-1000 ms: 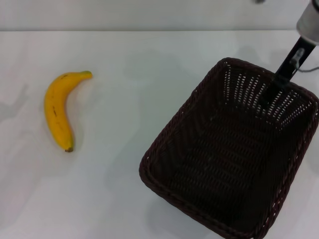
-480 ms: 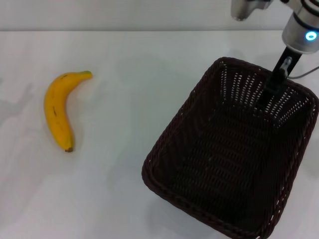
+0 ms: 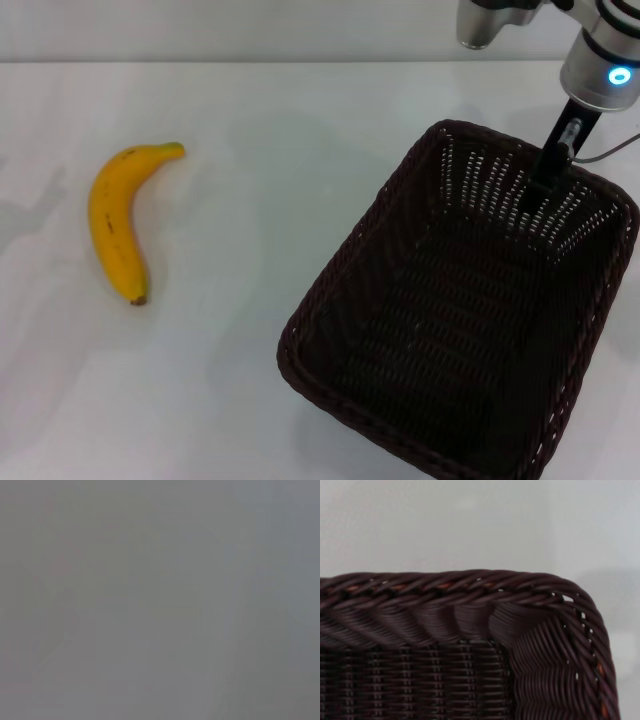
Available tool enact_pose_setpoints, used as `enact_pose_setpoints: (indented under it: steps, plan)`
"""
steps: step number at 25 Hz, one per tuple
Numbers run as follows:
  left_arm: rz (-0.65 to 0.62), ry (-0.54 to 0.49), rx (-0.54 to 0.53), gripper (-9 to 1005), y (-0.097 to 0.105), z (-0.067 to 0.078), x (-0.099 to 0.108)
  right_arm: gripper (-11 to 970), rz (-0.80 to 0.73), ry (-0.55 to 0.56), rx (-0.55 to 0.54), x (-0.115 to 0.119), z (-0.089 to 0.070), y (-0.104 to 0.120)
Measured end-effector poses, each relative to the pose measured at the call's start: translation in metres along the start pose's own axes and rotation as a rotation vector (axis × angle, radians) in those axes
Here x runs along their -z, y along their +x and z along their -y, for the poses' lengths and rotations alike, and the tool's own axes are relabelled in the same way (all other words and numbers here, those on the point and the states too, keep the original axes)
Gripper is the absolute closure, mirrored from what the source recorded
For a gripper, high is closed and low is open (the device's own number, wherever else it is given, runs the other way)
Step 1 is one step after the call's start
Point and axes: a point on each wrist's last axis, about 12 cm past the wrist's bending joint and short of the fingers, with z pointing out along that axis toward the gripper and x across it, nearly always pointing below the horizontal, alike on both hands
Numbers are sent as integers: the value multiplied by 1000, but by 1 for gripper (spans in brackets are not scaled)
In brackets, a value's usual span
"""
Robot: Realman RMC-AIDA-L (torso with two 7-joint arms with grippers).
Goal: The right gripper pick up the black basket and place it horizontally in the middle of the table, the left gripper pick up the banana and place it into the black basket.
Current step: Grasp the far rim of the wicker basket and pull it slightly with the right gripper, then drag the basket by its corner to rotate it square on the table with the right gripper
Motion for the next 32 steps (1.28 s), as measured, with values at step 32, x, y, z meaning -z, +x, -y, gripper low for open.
enact_pose_setpoints:
  steps: [32]
  plan:
    - [-7, -50, -188, 124, -21, -27, -4, 794, 180, -196, -835, 31, 26, 26]
